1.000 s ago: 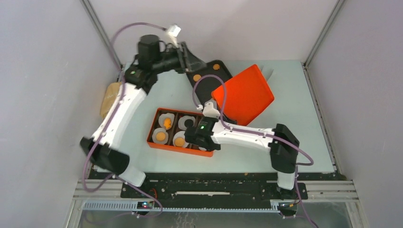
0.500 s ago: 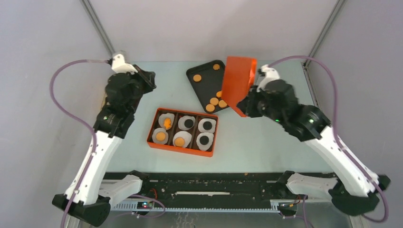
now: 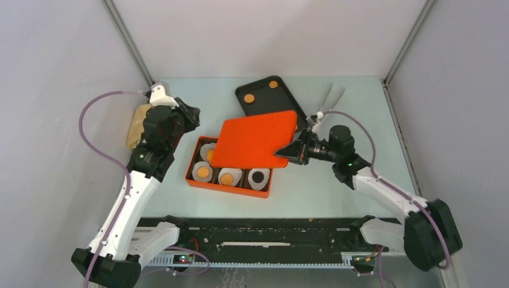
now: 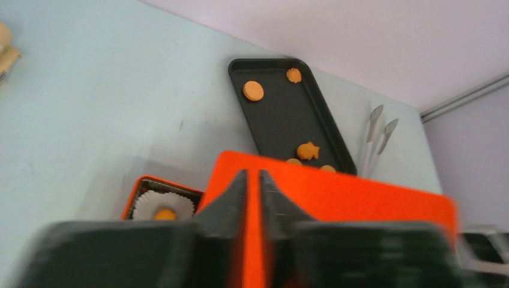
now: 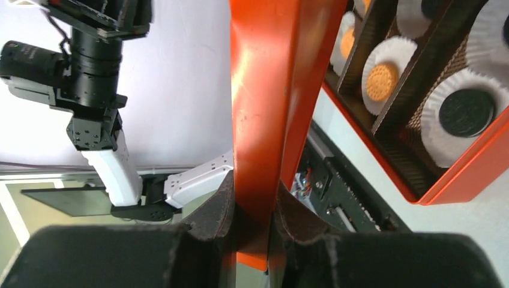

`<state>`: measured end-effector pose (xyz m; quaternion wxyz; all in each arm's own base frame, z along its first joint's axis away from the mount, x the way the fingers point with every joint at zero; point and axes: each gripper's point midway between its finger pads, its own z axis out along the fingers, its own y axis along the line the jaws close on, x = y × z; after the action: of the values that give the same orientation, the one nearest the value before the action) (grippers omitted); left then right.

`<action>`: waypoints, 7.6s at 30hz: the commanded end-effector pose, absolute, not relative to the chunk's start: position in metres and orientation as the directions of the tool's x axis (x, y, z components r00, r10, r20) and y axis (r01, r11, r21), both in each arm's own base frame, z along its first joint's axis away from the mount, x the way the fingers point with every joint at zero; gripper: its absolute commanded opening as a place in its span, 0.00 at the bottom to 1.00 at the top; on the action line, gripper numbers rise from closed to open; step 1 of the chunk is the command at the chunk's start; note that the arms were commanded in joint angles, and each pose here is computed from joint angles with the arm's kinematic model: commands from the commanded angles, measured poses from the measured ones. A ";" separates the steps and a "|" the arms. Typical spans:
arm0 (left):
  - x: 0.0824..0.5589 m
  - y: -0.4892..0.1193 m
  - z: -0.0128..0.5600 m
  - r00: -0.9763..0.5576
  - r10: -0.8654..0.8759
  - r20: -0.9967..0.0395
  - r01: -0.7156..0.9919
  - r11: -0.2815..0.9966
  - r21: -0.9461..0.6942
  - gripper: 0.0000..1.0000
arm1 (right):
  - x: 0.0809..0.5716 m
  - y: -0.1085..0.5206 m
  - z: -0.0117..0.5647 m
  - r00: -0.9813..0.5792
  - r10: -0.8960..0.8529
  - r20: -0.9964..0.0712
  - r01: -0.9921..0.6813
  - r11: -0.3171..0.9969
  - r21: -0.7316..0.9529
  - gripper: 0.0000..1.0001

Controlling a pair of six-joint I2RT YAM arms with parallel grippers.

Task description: Pack the cookies

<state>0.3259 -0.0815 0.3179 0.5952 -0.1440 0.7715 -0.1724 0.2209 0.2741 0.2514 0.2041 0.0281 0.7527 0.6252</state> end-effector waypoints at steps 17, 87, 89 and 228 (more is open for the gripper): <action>0.317 -0.054 0.272 -0.265 -0.414 -0.871 -0.157 0.910 -0.385 0.02 | 0.229 0.349 0.252 -0.906 0.303 -0.296 -0.325 -0.049 0.944 0.00; 0.324 -0.054 0.144 -0.462 -0.429 -0.776 -0.310 0.898 -0.312 0.00 | 0.208 0.313 0.090 -0.970 0.239 -0.052 0.019 0.288 0.957 0.00; 0.323 -0.056 0.136 -0.480 -0.424 -0.768 -0.304 0.902 -0.307 0.00 | 0.207 0.305 0.081 -0.970 0.242 -0.034 0.043 0.306 0.951 0.00; 0.290 -0.101 0.186 -0.420 -0.438 -0.795 -0.129 0.896 -0.426 0.10 | 0.281 0.200 0.179 -0.709 0.136 -0.692 0.013 0.984 0.179 0.34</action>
<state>0.2872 -0.1021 0.1867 0.4945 -0.1823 0.8348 -0.1589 0.2721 0.2076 0.1643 0.3476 0.0402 0.9315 0.0994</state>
